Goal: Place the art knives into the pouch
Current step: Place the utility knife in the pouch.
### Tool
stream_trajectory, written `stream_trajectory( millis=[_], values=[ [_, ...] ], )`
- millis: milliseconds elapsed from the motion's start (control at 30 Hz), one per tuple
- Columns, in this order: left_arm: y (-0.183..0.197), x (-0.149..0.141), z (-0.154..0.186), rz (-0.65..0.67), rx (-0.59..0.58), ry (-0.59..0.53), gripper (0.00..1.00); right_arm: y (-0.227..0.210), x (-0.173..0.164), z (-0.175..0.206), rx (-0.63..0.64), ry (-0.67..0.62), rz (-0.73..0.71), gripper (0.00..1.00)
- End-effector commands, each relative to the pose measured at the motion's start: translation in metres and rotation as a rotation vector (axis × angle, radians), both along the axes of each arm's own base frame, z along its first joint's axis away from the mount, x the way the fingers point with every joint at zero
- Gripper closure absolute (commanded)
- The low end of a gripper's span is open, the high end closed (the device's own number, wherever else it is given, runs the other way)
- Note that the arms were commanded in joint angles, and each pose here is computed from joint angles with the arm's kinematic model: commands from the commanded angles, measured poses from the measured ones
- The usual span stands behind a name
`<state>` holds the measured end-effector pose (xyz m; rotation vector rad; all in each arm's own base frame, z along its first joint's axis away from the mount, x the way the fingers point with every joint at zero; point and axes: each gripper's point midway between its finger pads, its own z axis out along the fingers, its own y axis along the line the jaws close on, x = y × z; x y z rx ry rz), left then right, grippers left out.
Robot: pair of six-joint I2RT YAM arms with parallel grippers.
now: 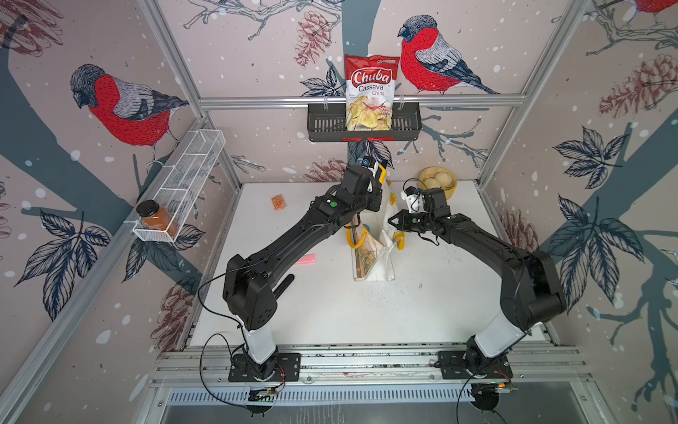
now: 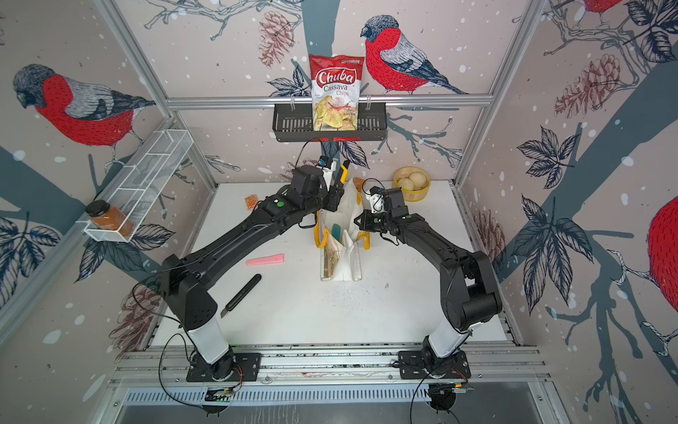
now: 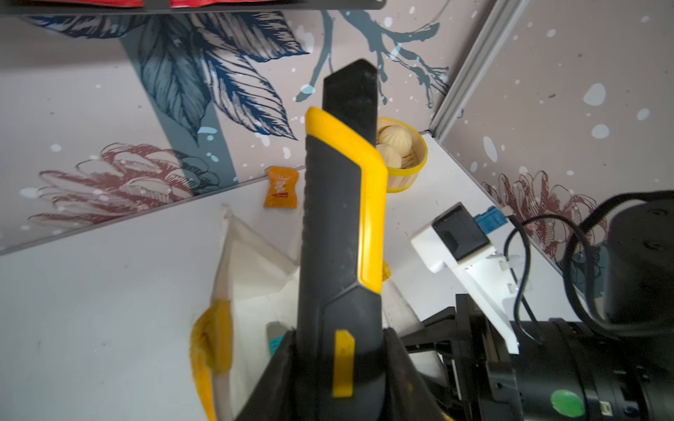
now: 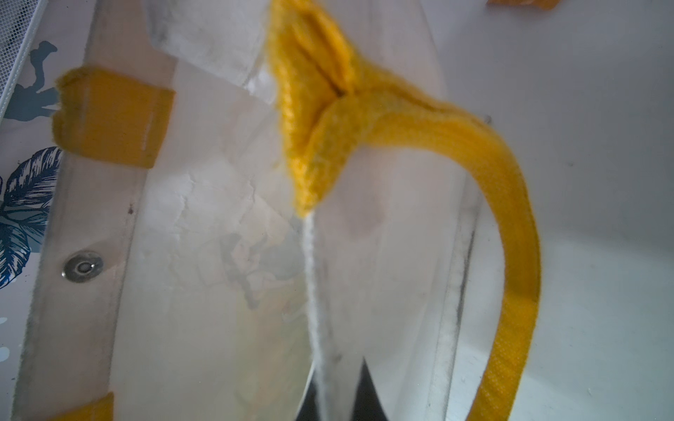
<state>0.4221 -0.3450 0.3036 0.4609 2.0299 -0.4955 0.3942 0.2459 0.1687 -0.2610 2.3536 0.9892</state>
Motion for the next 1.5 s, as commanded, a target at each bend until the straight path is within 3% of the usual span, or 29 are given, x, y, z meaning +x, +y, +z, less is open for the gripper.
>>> stream_trajectory(
  millis=[0, 233, 467, 967, 1200, 1467],
  values=[
    [-0.017, 0.006, 0.002, -0.079, 0.02, -0.061, 0.76, 0.0, -0.004, 0.001, -0.004, 0.012, 0.006, 1.0],
    [-0.027, 0.022, -0.036, -0.112, 0.161, -0.008, 0.76, 0.001, -0.004, 0.003, -0.001, 0.012, 0.005, 1.0],
    [-0.027, 0.027, -0.061, -0.094, 0.193, 0.035, 0.77, 0.001, -0.003, 0.003, -0.003, 0.009, 0.007, 1.0],
    [-0.004, 0.006, -0.114, -0.058, 0.327, 0.16, 0.79, -0.001, -0.001, 0.004, -0.004, 0.006, -0.007, 1.0],
    [0.008, 0.0, -0.14, -0.039, 0.445, 0.275, 0.79, -0.007, 0.0, 0.004, -0.015, 0.008, -0.032, 1.0],
    [0.011, -0.01, -0.15, -0.047, 0.441, 0.307, 0.79, -0.007, 0.0, 0.008, -0.004, -0.001, -0.029, 1.0]
  ],
)
